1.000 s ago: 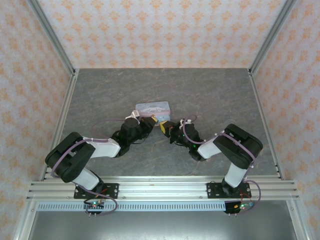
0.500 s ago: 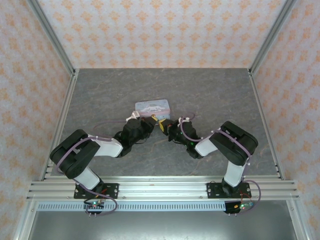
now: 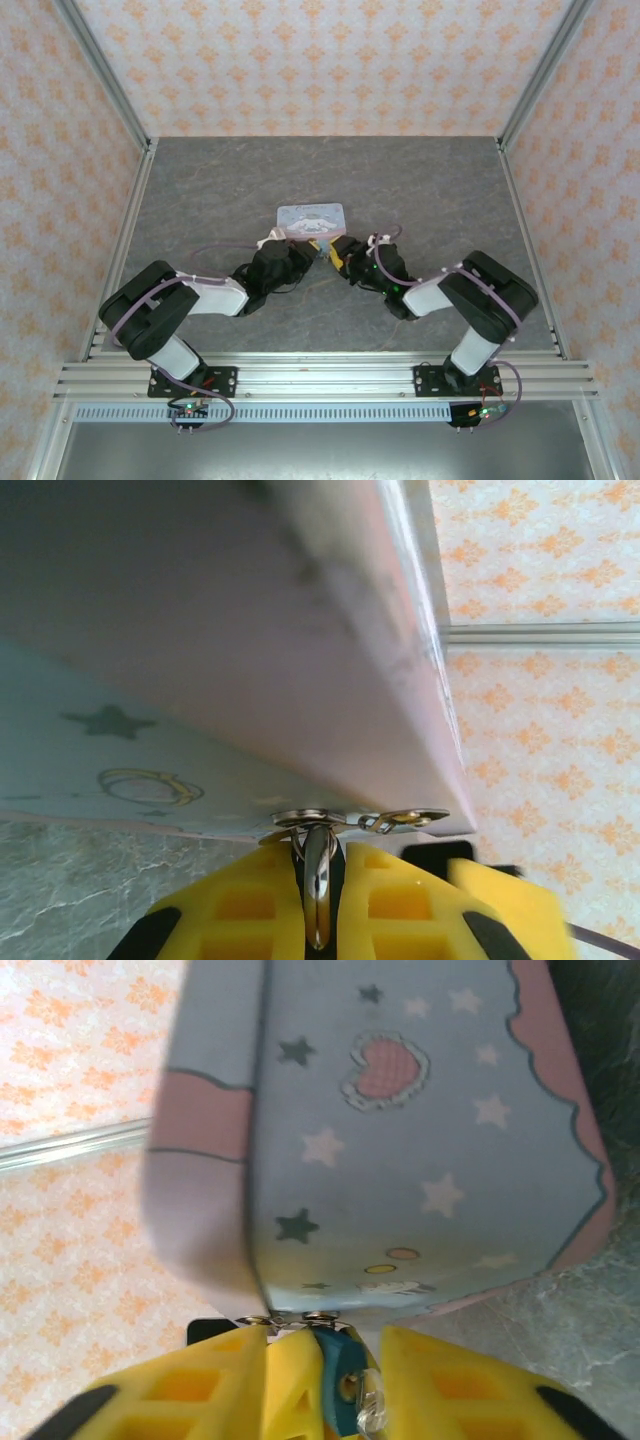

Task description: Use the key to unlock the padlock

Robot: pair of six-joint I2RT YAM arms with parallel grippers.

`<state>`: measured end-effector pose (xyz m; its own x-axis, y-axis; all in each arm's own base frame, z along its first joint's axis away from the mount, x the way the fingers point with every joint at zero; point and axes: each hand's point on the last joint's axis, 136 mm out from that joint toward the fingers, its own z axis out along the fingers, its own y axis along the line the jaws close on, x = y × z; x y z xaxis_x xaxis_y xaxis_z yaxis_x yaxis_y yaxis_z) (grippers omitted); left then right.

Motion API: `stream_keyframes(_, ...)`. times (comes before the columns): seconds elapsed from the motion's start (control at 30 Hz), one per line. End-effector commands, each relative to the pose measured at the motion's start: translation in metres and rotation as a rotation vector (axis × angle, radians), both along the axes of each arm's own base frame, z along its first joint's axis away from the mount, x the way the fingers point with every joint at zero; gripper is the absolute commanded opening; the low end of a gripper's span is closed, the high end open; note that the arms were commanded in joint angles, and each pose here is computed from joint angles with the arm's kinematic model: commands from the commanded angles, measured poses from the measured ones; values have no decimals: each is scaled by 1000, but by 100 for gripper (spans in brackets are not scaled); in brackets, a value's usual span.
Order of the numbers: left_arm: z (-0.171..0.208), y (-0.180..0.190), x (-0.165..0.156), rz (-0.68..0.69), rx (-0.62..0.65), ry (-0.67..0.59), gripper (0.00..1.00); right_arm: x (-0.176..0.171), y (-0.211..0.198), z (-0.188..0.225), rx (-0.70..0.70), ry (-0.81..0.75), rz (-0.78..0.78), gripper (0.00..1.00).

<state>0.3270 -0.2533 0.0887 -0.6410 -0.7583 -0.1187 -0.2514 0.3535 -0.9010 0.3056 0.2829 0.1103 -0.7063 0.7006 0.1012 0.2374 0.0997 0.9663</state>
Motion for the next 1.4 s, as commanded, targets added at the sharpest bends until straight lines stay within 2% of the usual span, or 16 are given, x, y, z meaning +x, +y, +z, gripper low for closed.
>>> stream_keyframes(0.0, 11, 1, 7, -7, 32, -32, 0, -9, -12, 1, -75, -30, 21, 45)
stream_keyframes(0.1, 13, 2, 10, -9, 33, -38, 0, -17, -19, -4, -132, -19, 37, 48)
stream_keyframes(0.33, 19, 0, 10, -18, 15, -53, 0, -21, -12, -6, -200, -28, 108, 41)
stream_keyframes(1.03, 26, -5, 11, -29, -20, -64, 0, -2, 30, -10, -54, -18, 141, 28)
stream_keyframes(1.13, 27, -5, 12, -28, -24, -66, 0, 1, 33, -10, -46, -18, 136, 19)
stream_keyframes(1.27, 27, -5, 12, -27, -28, -65, 0, 4, 34, -9, -36, -18, 126, 0)
stream_keyframes(1.37, 27, -5, 11, -28, -35, -64, 0, 6, 34, -8, -32, -21, 122, 0)
